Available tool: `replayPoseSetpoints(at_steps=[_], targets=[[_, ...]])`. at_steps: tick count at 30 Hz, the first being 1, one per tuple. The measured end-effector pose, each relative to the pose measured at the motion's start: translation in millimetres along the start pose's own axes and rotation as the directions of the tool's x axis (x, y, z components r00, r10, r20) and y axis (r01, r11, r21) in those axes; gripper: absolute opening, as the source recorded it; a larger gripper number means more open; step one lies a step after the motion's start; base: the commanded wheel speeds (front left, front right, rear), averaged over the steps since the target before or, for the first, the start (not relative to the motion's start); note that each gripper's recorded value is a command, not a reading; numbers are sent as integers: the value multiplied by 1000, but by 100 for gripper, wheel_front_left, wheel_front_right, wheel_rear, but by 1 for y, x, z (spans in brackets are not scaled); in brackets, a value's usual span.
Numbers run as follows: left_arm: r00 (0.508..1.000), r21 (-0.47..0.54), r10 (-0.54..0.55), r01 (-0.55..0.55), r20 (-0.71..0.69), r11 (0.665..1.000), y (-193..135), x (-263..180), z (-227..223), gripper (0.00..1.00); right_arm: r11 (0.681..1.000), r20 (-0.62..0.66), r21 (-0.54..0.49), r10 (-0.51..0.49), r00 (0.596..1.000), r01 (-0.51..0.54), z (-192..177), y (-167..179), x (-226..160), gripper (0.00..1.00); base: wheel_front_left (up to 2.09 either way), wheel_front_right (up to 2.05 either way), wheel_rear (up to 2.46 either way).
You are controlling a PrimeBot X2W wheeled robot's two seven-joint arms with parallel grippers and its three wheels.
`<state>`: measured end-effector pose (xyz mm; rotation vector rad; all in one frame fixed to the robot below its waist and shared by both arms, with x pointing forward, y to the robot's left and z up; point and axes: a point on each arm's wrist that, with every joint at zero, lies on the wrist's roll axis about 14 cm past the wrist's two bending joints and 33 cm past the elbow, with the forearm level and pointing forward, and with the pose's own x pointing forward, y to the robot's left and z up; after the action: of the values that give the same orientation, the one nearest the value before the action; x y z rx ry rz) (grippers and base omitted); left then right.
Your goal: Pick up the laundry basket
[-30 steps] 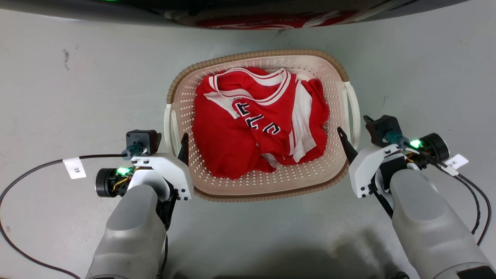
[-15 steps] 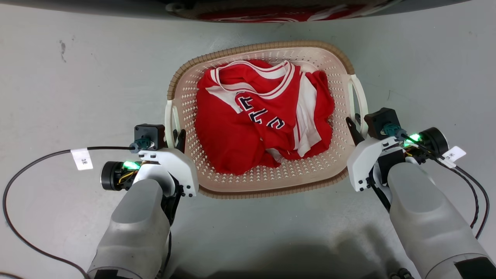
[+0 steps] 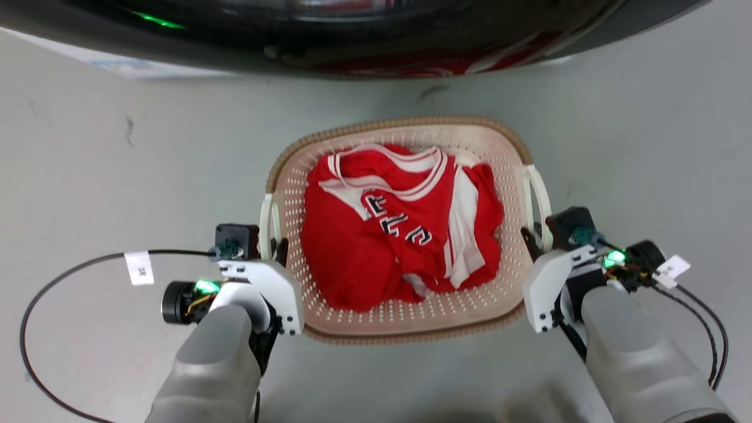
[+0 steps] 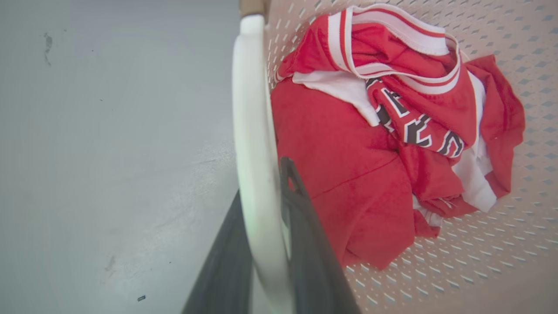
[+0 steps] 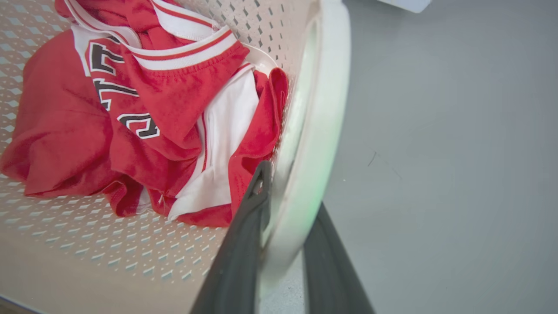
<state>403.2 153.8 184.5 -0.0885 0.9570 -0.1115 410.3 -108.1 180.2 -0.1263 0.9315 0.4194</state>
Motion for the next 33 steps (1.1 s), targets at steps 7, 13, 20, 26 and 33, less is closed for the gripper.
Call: replayPoseSetpoints(at_steps=[7, 13, 20, 26, 33], targets=[[1000, -4, -12, 12, 5, 1000, -7, -29, 8, 0, 1000, 1, 5, 2, 1000, -2, 7, 10, -30, 0, 0, 0, 0], [999, -4, -34, 34, 19, 999, -20, -66, 22, 0, 1000, -17, 8, -8, 1000, 8, 16, 20, -72, 0, 0, 0, 0], [998, 8, -53, 53, 27, 999, -29, -86, 32, 0, 1000, -10, -5, -16, 1000, 16, 24, 24, -94, 0, 0, 0, 0], [998, 39, -61, 60, 13, 997, -32, -101, 33, 0, 1000, -22, -12, -18, 1000, 18, 23, 29, -111, 0, 0, 0, 0], [998, 59, -67, 67, -4, 996, -34, -116, 33, 0, 1000, -48, -5, -15, 999, 15, 19, 37, -127, 0, 0, 0, 0]])
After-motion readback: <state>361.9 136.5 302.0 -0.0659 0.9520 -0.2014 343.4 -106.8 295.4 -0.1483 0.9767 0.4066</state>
